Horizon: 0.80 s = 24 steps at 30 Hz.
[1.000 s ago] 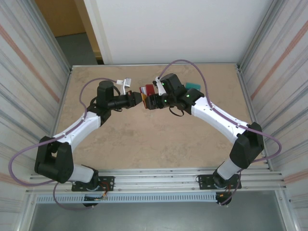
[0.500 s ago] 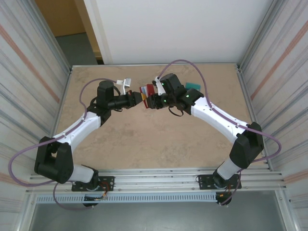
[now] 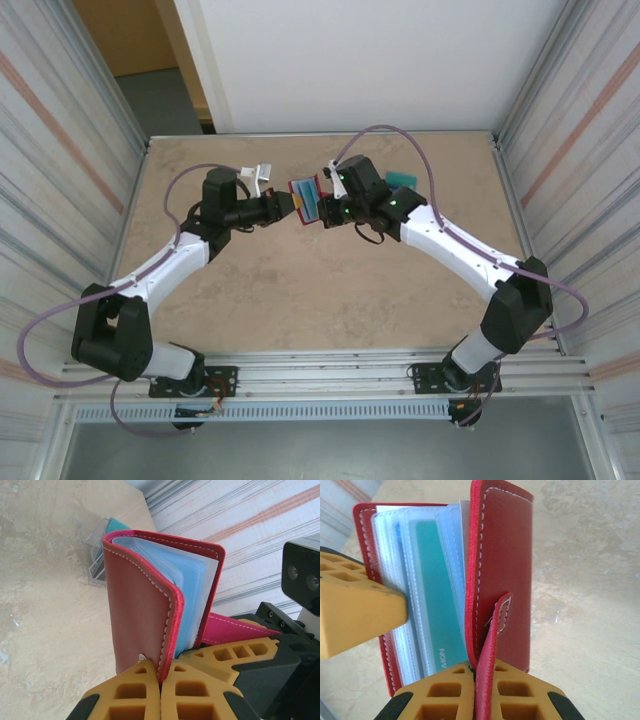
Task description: Take the credit cards out of the card holder
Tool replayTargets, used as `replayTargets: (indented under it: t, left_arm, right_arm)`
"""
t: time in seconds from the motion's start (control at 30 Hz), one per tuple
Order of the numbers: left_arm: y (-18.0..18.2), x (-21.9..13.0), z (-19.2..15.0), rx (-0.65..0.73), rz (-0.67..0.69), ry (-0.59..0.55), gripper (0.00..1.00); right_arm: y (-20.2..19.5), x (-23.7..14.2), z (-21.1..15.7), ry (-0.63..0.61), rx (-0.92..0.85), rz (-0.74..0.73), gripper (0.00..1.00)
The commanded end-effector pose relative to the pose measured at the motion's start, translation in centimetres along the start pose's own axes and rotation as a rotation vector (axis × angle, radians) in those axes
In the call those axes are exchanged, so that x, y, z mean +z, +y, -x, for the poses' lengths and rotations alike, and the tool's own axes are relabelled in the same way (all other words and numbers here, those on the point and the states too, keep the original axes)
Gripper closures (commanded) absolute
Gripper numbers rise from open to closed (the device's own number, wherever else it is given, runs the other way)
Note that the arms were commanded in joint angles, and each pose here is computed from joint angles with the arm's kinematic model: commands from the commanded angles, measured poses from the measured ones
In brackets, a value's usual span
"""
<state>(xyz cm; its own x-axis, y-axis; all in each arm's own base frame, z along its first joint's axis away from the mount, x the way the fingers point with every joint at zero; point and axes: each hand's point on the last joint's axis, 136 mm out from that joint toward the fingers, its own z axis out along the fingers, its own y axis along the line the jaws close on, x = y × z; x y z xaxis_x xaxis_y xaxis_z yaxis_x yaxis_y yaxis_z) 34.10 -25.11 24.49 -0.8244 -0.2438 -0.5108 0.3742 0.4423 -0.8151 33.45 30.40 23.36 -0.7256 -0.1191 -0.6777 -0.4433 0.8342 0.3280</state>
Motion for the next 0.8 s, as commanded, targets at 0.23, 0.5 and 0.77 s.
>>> replayTargets:
  t: [0.23,0.5,0.77]
  left_arm:
    - [-3.7,-1.2,0.6,0.113,-0.106,-0.001,0.98]
    - [-3.3,0.0,0.3,0.082,-0.136,0.016,0.92]
    - [-0.7,0.8,-0.8,0.046,-0.072,0.041,0.76]
  right_arm:
    - [-0.8,-2.7,1.7,-0.091,0.095,0.078,1.00]
    - [-0.2,-3.0,2.0,-0.085,0.129,0.132,1.00]
    - [-1.5,-2.6,0.8,-0.051,0.215,0.132,1.00]
